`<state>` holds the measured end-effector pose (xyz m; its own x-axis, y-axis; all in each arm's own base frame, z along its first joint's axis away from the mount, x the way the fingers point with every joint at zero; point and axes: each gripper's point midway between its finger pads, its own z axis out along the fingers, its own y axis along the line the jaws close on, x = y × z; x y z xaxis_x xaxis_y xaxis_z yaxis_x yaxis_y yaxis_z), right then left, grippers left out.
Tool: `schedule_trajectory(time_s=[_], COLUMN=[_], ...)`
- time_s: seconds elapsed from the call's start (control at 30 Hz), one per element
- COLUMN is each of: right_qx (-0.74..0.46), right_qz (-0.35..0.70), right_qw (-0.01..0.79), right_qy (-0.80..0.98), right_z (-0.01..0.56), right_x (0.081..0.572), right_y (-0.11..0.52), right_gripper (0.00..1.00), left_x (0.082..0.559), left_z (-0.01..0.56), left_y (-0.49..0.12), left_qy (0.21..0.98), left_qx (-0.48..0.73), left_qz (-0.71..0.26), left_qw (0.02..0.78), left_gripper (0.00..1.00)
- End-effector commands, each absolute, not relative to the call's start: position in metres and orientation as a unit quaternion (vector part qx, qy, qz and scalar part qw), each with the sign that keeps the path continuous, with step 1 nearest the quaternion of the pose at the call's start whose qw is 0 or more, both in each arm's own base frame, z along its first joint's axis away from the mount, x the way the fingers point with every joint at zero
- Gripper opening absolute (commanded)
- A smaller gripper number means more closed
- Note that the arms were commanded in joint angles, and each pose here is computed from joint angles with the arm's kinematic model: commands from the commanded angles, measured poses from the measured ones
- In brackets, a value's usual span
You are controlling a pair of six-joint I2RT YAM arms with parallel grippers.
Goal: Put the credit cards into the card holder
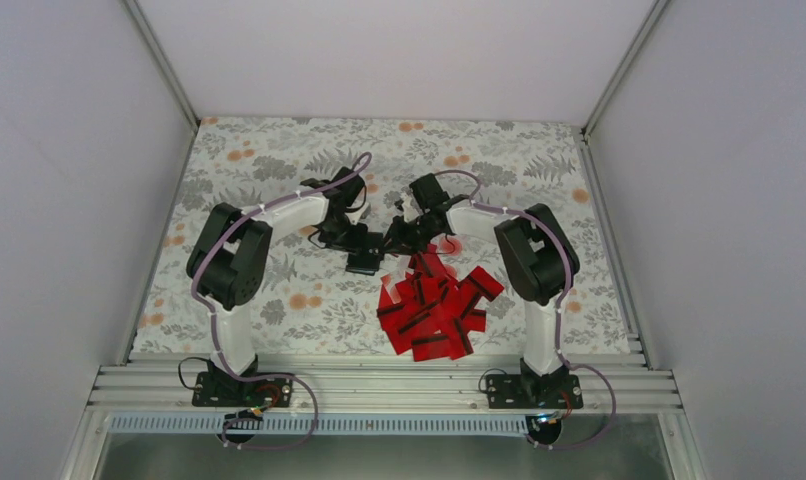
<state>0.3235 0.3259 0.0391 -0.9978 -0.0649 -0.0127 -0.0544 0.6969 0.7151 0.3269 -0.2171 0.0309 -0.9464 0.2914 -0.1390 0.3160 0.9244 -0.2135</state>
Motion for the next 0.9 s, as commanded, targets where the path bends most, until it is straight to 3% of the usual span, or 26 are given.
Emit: schedule_trajectory(time_s=[0.0, 0.87], right_qx=[0.046, 0.047], right_qz=[-0.401, -0.376], right_qw=[0.004, -0.015], right_qy=[-0.915, -0.925], right_z=[0.045, 0.054], right_x=[0.325, 0.306], right_y=[0.34, 0.326], right_gripper=[0.17, 0.17], left_x=[0.326, 0.312], left_z=[0.021, 0.008], left_y=[-0.219, -0.222], left_qy=[0.978, 0.975], left_qx=[0.164, 0.168], left_qz=[-0.119, -0.142], left_qw=[0.042, 0.02], left_gripper=[0.41, 0.39])
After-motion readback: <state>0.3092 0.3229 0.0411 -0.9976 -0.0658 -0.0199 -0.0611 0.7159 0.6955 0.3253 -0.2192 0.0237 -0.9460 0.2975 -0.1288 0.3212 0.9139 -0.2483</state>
